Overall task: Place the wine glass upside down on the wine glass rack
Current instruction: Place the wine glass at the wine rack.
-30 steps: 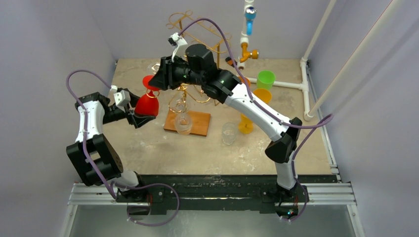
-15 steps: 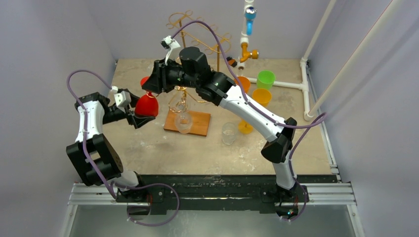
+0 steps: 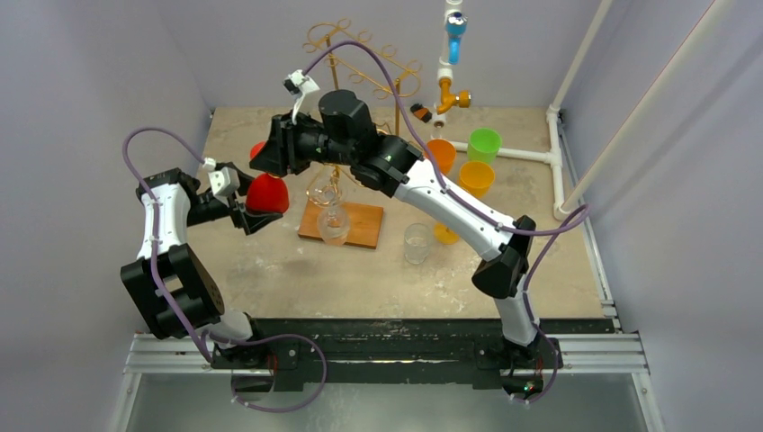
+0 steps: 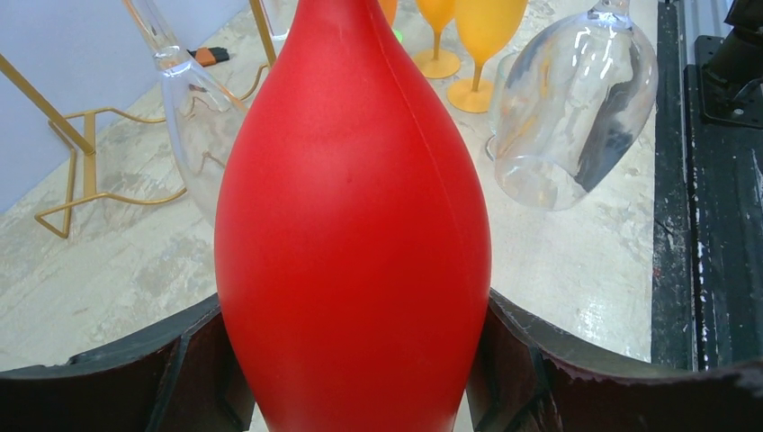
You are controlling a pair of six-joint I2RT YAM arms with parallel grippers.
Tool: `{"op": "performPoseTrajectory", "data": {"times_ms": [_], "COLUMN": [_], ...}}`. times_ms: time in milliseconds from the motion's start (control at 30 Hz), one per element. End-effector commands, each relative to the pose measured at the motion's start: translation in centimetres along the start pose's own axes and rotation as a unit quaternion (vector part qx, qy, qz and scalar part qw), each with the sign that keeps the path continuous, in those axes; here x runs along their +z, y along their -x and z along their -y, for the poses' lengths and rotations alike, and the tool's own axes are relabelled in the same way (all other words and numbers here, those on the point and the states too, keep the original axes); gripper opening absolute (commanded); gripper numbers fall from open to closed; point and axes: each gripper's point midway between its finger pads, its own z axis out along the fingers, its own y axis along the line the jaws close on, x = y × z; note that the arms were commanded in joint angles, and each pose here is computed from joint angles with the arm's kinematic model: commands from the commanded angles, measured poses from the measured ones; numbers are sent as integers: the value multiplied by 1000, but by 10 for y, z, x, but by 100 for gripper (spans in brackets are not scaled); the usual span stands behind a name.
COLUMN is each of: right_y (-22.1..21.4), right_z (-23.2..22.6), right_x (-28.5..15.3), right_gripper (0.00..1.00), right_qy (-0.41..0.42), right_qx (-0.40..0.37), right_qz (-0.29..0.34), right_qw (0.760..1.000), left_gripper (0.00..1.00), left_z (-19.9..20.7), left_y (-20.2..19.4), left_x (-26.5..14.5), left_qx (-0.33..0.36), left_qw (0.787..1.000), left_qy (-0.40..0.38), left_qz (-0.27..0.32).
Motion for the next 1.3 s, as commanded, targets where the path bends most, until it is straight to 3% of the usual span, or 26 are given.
{"op": "performPoseTrajectory", "data": {"times_ms": [0, 1000, 1067, 1167, 1233, 1267], "right_y": [-8, -10, -11, -10, -9, -8], "right_z": [-9, -14, -13, -10, -7, -6], "right_x": [-3, -37, -37, -38, -38, -39], "right_gripper": [39, 38, 38, 38, 37, 38], "right_qy": [5, -7, -8, -10, -13, -13], "right_qx": [0, -10, -9, -8, -6, -5], "right_qz": [-16, -8, -8, -8, -8, -7], "right_qw": [1000, 1000, 1000, 1000, 1000, 1000], "left_gripper": [9, 14, 21, 54, 60, 70], "left_z": [-8, 22, 21, 20, 19, 18], "left_y": [26, 10, 7, 4, 5, 5], "left_x": [2, 27, 26, 26, 26, 26], "left_qx": [44, 98, 98, 98, 97, 96], "left_qw": [997, 994, 994, 994, 994, 994], "left_qy": [16, -48, -50, -52, -53, -52], "left_qz": [56, 27, 22, 14, 15, 16]}}
